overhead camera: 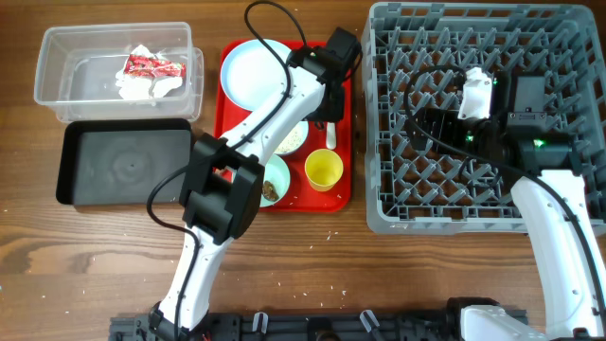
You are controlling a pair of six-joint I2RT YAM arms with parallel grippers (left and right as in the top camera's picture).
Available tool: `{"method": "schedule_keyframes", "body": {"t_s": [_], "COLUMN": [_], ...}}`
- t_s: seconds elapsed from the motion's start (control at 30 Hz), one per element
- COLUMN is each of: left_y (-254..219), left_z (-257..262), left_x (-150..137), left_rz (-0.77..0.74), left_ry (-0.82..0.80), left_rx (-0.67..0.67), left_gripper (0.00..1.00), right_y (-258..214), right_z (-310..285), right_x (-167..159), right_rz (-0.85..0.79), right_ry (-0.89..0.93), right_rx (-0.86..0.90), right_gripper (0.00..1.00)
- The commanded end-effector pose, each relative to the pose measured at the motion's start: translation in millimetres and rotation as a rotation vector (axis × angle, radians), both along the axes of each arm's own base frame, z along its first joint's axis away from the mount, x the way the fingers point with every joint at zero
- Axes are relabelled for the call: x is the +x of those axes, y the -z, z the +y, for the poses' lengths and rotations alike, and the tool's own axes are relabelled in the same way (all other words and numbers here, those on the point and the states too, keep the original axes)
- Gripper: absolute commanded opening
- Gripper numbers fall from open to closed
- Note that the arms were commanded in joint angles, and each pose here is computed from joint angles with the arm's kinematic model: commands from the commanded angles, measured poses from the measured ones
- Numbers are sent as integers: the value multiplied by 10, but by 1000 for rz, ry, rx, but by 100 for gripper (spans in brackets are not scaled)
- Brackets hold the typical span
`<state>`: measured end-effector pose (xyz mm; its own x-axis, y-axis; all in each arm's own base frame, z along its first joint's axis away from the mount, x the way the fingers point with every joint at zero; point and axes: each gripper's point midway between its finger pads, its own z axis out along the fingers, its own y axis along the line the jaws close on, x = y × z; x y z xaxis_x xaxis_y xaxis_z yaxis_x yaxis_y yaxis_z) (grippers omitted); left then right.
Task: Sort waste into correct bins and load items into the dishwasher rack
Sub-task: 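Grasp the rim of the rice bowl with the left gripper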
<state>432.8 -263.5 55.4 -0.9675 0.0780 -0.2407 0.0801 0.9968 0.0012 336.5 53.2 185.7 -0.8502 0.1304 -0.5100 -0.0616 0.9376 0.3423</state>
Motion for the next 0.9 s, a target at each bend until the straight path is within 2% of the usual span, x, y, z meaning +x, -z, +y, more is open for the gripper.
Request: {"method": "schedule_keyframes", "body": {"t_s": [0.0, 0.1, 0.23, 0.3, 0.43, 0.57, 0.67, 0.77, 0.87], "left_y": [-188, -31, 129, 163, 205, 142, -168, -767, -1366], "left_z": [234, 251, 259, 277, 290, 285, 255, 200, 548], "left_x": [73, 52, 16, -9, -29, -33, -45, -98, -217], "left_rz": [-70, -59, -49, -40, -33, -38, -57, -101, -144], "left_ry": [-92, -109, -106, -106, -106, -105, -101, -92, -144], "left_rx": [79, 85, 87, 94, 98, 90, 54, -43, -87], "left_gripper": [44, 41, 24, 21, 4, 4, 4, 4, 4], "right_y": [-42, -43, -42, -43, -43, -49, -52, -58, -76], "right_z": [46, 48, 47, 46, 46, 46, 46, 46, 46], "right_x": [37, 38, 37, 38, 38, 47, 52, 61, 87], "right_rz": [-6, -7, -6, -7, -7, -11, -12, -17, -31], "right_ry": [-9, -9, -9, -9, -9, -9, -6, -6, -6], "right_rx": [18, 18, 18, 18, 18, 18, 20, 19, 19], "right_gripper": [100, 100, 100, 100, 100, 100, 100, 100, 100]}}
